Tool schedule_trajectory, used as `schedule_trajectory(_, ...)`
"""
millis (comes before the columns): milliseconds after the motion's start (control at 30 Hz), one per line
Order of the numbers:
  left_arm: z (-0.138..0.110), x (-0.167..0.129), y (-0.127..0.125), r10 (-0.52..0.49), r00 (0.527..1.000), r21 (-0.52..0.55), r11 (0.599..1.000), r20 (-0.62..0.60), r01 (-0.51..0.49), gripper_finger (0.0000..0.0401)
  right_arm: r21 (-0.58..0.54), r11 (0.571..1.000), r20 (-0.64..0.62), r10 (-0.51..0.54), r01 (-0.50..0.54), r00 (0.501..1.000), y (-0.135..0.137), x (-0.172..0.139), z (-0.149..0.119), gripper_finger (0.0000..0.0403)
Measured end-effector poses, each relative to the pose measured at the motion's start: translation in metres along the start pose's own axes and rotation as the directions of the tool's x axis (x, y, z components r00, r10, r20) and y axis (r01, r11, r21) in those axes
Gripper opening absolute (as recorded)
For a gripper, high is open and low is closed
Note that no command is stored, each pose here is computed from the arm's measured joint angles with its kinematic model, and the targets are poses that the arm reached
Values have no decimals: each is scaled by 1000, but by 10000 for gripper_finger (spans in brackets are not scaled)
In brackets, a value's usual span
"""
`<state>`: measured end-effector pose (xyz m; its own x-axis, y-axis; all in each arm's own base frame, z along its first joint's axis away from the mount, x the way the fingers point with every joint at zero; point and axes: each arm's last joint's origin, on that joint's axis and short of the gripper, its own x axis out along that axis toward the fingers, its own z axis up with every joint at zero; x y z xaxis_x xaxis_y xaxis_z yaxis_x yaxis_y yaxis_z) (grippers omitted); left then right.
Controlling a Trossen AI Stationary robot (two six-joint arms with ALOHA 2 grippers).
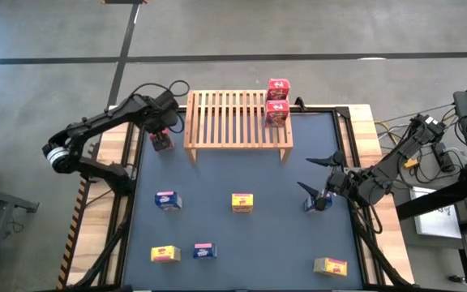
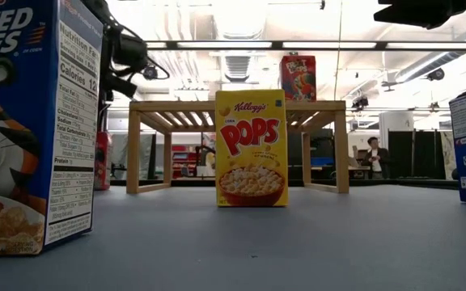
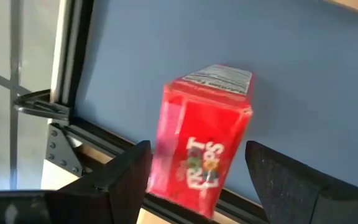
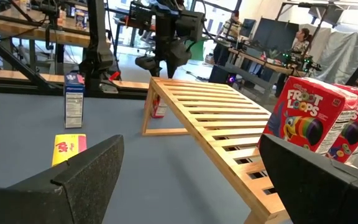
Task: Stack cereal on shelf
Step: Put the red cereal box on the shelf aligned with the other red cereal boxes, then put the top yellow cereal box on the shelf
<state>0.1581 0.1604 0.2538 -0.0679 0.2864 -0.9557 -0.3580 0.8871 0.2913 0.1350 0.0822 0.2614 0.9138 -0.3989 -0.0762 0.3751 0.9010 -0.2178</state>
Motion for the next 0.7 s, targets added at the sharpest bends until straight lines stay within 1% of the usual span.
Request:
schedule_trajectory(167,-7,-11,0,16,999,-13,1000,42,-16,245,0,1000,0,0,0,1000,0,0,0,364)
schedule_trajectory(300,-17,-21,-4,3,999,-29,1000,44,-2,245,2,1000,0,0,0,1000,0,0,0,364)
schedule_trajectory(433,-28,-32,-12,-36,998,-56,998,53,39,243,2,1000,0,0,0,1000,0,0,0,364)
schedule_trajectory(533,-35,-43,-23,-75,993,-71,994,89,82,238,2,1000,0,0,0,1000,0,0,0,364)
schedule_trajectory(633,-35,-60,-36,-123,978,-81,987,170,138,233,0,1000,0,0,0,1000,0,0,0,364)
schedule_trajectory(700,-33,-75,-47,-171,955,-76,978,245,194,232,-5,1000,1,0,0,1000,0,0,0,364)
